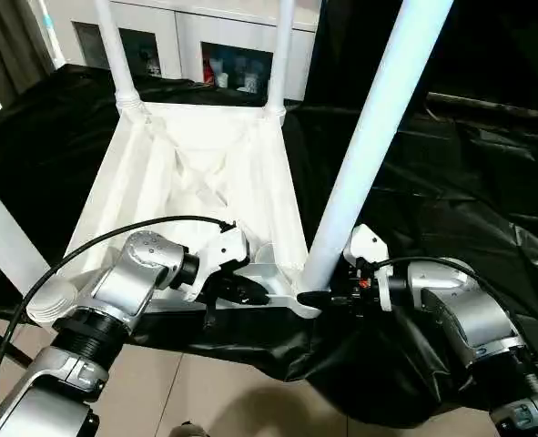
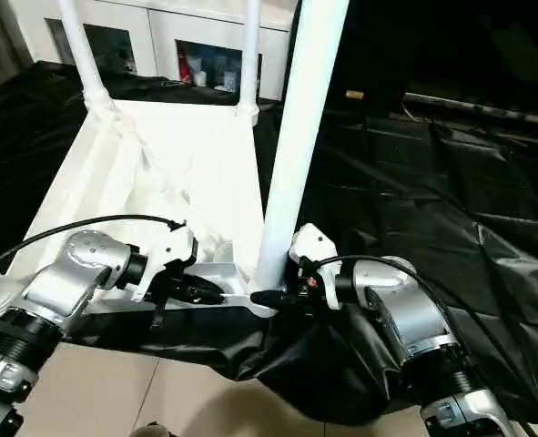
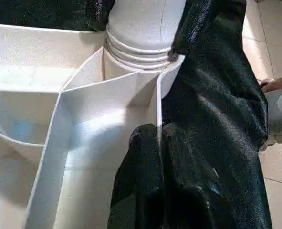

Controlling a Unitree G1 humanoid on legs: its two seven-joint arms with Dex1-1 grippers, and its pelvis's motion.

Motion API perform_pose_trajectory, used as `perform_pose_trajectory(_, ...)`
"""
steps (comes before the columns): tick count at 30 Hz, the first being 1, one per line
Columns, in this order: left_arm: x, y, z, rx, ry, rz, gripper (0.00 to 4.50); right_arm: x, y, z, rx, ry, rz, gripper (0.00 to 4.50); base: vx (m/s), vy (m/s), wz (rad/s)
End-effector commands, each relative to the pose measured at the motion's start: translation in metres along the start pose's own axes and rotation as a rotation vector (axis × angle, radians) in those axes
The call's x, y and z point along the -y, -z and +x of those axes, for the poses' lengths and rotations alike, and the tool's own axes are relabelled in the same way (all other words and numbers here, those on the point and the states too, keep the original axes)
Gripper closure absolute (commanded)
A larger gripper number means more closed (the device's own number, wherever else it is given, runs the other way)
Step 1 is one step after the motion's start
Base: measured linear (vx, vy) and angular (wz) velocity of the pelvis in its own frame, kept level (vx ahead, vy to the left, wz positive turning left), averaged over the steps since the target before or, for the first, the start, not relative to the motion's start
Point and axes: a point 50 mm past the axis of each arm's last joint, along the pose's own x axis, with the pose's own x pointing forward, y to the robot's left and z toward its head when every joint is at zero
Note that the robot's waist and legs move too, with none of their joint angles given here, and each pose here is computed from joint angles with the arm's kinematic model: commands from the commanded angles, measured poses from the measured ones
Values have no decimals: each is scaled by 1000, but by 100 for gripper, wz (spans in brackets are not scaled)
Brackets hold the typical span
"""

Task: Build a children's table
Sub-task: Rotate leg to tighten

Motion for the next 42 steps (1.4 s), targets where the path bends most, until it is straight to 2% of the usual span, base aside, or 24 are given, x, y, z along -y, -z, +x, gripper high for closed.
perform_pose_trajectory(1, 7, 5, 11, -29, 51, -9, 450, -5, 2, 8, -9, -48, -3, 188, 0, 0, 0)
perform_pose_trajectory(6, 4, 4, 12, -28, 29, -13, 450, -8, 5, 10, 7, -21, 14, 198, 0, 0, 0)
perform_pose_trajectory(8, -1, 4, 17, -30, -30, -26, 450, -9, 9, 13, 17, 25, 36, 200, 0, 0, 0)
perform_pose_trajectory(9, -8, 1, 25, -29, -124, -45, 450, -7, 16, 20, 29, 118, 90, 200, 0, 0, 0)
perform_pose_trajectory(11, -11, -1, 28, -27, -158, -52, 450, -6, 19, 22, 32, 153, 111, 200, 0, 0, 0)
perform_pose_trajectory(14, -21, -12, 47, 0, -315, -117, 450, 2, 25, 42, 45, 348, 237, 201, -62, -1, 1)
perform_pose_trajectory(16, -23, -19, 62, 20, -377, -165, 450, 8, 25, 57, 44, 494, 324, 201, -72, 6, -8)
perform_pose_trajectory(19, -23, -27, 77, 32, -417, -186, 450, 15, 21, 71, 36, 634, 410, 201, -55, 21, -14)
perform_pose_trajectory(21, -22, -29, 81, 32, -422, -188, 450, 17, 17, 75, 39, 653, 416, 201, 0, 0, 0)
perform_pose_trajectory(24, -22, -37, 90, 32, -424, -165, 450, 24, 3, 85, 80, 692, 459, 201, 0, 0, 0)
perform_pose_trajectory(27, -24, -36, 86, 17, -431, -143, 450, 24, -5, 90, 102, 651, 429, 201, 0, 0, 0)
perform_pose_trajectory(29, -26, -32, 81, 2, -434, -136, 450, 23, -5, 90, 106, 630, 429, 145, 0, 0, 0)
perform_pose_trajectory(31, -26, -29, 76, -6, -422, -128, 450, 23, -3, 87, 107, 609, 430, 129, 0, 0, 0)
perform_pose_trajectory(34, -26, -25, 66, -17, -383, -106, 450, 26, -1, 79, 99, 564, 395, 88, 0, 0, 0)
perform_pose_trajectory(37, -26, -19, 56, -35, -336, -84, 450, 27, -2, 69, 99, 494, 338, 88, 0, 0, 0)
perform_pose_trajectory(42, -19, -8, 35, -59, -201, -53, 450, 25, -2, 35, 93, 312, 208, 88, 47, -21, 3)
